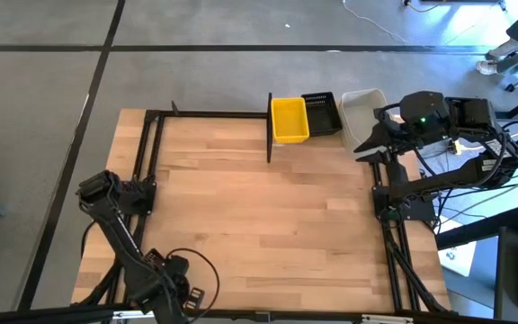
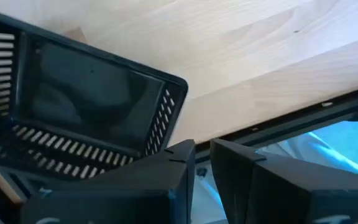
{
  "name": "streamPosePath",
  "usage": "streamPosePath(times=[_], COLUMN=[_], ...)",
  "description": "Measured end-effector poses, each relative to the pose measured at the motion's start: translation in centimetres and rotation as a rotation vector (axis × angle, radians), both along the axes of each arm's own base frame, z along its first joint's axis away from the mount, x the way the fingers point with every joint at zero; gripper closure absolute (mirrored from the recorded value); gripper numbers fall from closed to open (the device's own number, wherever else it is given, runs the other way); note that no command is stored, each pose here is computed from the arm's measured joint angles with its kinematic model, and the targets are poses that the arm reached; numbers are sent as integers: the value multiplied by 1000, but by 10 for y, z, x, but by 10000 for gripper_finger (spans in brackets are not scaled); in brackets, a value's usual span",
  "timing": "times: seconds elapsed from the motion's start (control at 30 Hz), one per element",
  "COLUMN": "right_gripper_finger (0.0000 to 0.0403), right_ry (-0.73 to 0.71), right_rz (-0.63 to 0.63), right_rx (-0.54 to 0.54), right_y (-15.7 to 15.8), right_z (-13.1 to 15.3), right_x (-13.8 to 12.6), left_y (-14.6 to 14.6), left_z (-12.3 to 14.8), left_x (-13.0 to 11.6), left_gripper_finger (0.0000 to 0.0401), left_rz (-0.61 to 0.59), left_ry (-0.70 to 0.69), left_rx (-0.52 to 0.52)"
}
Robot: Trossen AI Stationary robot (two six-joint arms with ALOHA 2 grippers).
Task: Stack baskets on shelf by color
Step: Stack the black bin on top of the black bin on the shelf
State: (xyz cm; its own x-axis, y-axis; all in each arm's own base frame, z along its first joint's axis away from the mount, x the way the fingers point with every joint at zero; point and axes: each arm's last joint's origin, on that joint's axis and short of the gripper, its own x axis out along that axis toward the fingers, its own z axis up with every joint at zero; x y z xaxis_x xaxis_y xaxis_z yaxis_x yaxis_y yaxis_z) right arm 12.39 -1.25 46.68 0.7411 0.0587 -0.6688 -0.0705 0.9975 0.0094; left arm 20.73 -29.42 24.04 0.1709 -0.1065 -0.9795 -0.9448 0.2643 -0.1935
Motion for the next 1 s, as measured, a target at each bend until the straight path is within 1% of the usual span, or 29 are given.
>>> streamPosePath(times=[0.23, 0.37, 0.53, 0.67, 0.83, 1.0], right_gripper_finger=[295, 295, 295, 295, 295, 295], right_ry=[-19, -20, -20, -21, -21, -21], right_rz=[0, -1, -1, 0, 1, 1], right_rx=[-1, -1, -1, -2, -3, -3], right_y=[0, 0, 0, 0, 0, 0], right_z=[1, 1, 1, 2, 2, 2], right_x=[1, 1, 1, 1, 1, 1], left_y=[3, 5, 5, 3, 5, 6], left_z=[-10, -15, -21, -29, -30, -30], left_x=[-3, -3, -2, -1, 0, 0], left_gripper_finger=[358, 358, 358, 358, 358, 358], left_rz=[-88, -88, -86, -112, -111, -158], left_ry=[49, 56, 42, 17, 24, 18], left_rx=[16, 22, 4, -21, -10, -5])
